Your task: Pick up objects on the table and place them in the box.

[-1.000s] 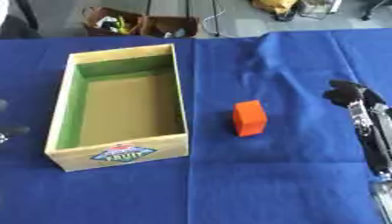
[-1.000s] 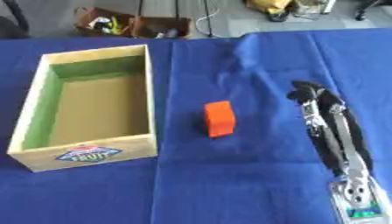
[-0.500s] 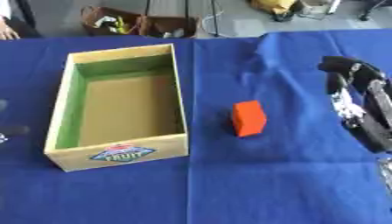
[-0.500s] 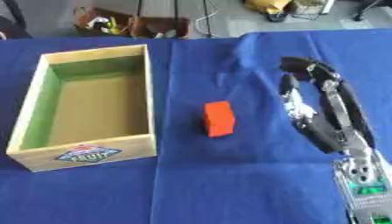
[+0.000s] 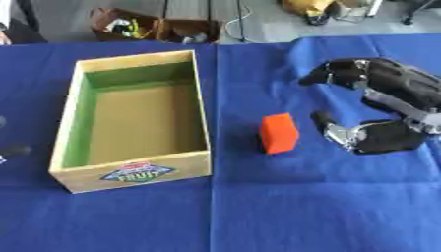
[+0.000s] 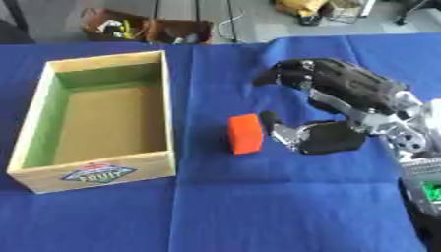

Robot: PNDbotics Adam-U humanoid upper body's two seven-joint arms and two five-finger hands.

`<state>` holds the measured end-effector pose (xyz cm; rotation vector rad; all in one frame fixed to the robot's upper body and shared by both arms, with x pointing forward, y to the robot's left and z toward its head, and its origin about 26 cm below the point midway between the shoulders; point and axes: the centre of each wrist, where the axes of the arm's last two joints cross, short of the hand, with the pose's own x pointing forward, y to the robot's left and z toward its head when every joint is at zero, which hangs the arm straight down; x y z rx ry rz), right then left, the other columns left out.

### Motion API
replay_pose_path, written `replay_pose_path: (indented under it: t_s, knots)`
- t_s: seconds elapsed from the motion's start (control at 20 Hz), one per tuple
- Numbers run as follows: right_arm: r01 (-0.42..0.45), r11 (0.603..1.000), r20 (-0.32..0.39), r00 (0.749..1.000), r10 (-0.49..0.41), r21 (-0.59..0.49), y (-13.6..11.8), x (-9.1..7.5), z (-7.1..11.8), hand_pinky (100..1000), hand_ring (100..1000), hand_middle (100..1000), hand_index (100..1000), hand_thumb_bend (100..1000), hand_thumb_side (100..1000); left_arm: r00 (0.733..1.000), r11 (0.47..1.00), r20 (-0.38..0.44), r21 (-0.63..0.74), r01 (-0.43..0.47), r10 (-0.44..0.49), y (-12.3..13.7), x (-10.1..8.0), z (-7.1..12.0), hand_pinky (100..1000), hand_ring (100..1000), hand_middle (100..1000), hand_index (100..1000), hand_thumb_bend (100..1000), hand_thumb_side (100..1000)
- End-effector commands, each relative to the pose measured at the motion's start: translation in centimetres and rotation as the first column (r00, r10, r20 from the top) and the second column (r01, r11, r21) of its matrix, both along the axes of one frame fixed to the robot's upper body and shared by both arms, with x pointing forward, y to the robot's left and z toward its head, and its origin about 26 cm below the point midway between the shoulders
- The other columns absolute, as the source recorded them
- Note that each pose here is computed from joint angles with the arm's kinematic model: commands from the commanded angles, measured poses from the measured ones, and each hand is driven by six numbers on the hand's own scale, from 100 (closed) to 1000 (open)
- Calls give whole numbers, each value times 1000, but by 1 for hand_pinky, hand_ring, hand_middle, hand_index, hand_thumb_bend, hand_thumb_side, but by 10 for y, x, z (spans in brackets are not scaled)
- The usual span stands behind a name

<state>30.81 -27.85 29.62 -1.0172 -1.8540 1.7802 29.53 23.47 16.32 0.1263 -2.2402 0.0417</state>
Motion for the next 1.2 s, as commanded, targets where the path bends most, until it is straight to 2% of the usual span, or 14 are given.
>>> replay_pose_path:
  t_s: [0.05, 0.15, 0.35, 0.75, 1.1, 1.2]
  knots:
    - [-6, 997, -25, 1000, 5, -72, -4, 1, 13, 834, 844, 766, 928, 100, 962, 1000, 1000, 19, 8, 13, -13, -1, -3, 5, 618, 888, 811, 724, 100, 1000]
    - [-4, 995, -43, 999, -1, -96, -6, 4, 20, 841, 850, 768, 935, 100, 954, 1000, 1000, 16, 10, 14, -14, 0, -3, 5, 618, 888, 811, 724, 100, 1000]
    - [-11, 991, -74, 997, 1, -131, -9, 12, 31, 861, 879, 810, 968, 159, 961, 1000, 1000, 11, 13, 19, -19, -1, -3, 4, 618, 889, 811, 724, 100, 1000]
    - [-8, 963, -177, 983, -41, -269, -7, 26, 36, 873, 897, 855, 1000, 332, 1000, 1000, 999, 4, 20, 27, -27, -1, -3, 3, 618, 890, 812, 725, 100, 1000]
    - [37, 952, -199, 975, -101, -305, 0, 39, 33, 880, 905, 862, 1000, 343, 971, 1000, 999, 5, 22, 30, -30, -1, -3, 4, 618, 890, 812, 725, 100, 1000]
    - [51, 950, -207, 971, -120, -309, 1, 43, 33, 880, 905, 860, 1000, 337, 937, 1000, 999, 3, 21, 31, -31, -2, -3, 4, 618, 890, 812, 725, 100, 999]
